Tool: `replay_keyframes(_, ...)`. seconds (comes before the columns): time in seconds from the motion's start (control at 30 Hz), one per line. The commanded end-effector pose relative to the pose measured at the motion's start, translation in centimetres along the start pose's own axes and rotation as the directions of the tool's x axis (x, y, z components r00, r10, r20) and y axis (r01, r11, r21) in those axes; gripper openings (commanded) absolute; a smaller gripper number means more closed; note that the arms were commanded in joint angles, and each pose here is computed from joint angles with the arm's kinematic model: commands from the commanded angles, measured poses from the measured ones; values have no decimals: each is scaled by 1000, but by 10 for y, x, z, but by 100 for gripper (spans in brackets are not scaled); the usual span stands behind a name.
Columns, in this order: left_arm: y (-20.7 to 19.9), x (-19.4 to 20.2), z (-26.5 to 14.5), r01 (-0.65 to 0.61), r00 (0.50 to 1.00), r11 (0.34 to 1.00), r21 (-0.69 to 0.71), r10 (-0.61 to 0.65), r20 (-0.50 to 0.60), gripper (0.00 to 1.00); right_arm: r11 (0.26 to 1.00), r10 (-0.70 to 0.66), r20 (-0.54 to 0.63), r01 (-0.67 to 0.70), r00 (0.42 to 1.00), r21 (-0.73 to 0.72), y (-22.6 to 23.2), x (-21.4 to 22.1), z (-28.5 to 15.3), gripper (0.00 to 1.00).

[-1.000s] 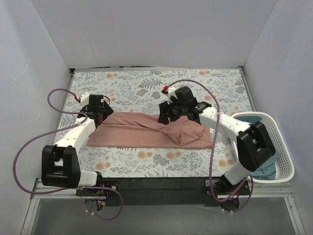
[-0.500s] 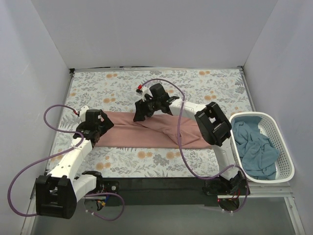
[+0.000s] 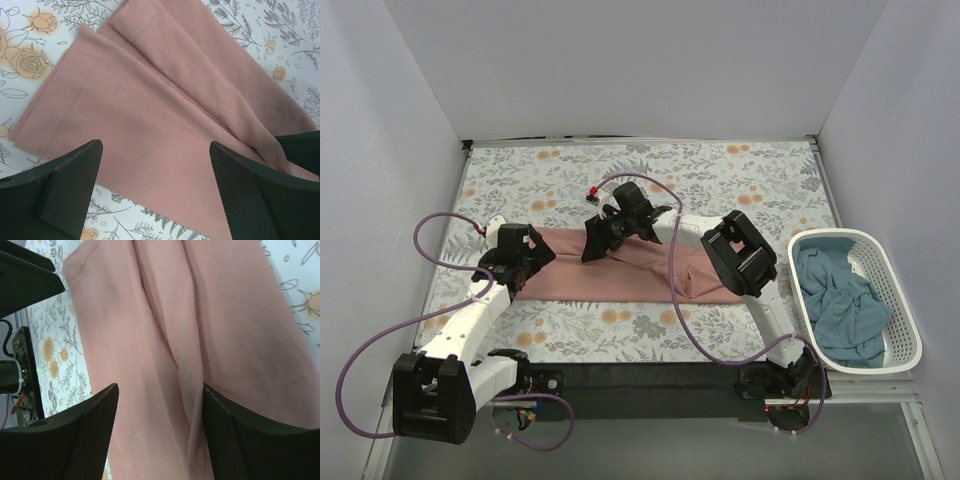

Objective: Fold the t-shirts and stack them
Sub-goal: Fold the tshirt

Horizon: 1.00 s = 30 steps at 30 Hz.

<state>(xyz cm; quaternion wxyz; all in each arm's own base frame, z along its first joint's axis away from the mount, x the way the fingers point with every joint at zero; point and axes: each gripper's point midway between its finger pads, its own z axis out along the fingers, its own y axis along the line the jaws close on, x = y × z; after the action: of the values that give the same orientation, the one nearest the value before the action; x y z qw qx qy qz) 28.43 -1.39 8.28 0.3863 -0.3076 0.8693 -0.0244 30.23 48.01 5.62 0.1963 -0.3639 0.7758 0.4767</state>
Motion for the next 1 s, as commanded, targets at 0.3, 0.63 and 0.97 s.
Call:
replay_keyframes(0.3,-8,-7,-1,-12,1000,1000,25,11,23,88,994,-78,35,81,996,-68,56,-6,-8,72)
replay_keyframes(0.63,-9,-12,-1,37,999,999,9,-37,39,85,994,-112,27,111,993,21,47,7,-11,72)
replay_keyframes(0.97,-47,-62,0,187,977,981,54,-191,90,72,985,-152,14,151,988,86,38,17,-12,71)
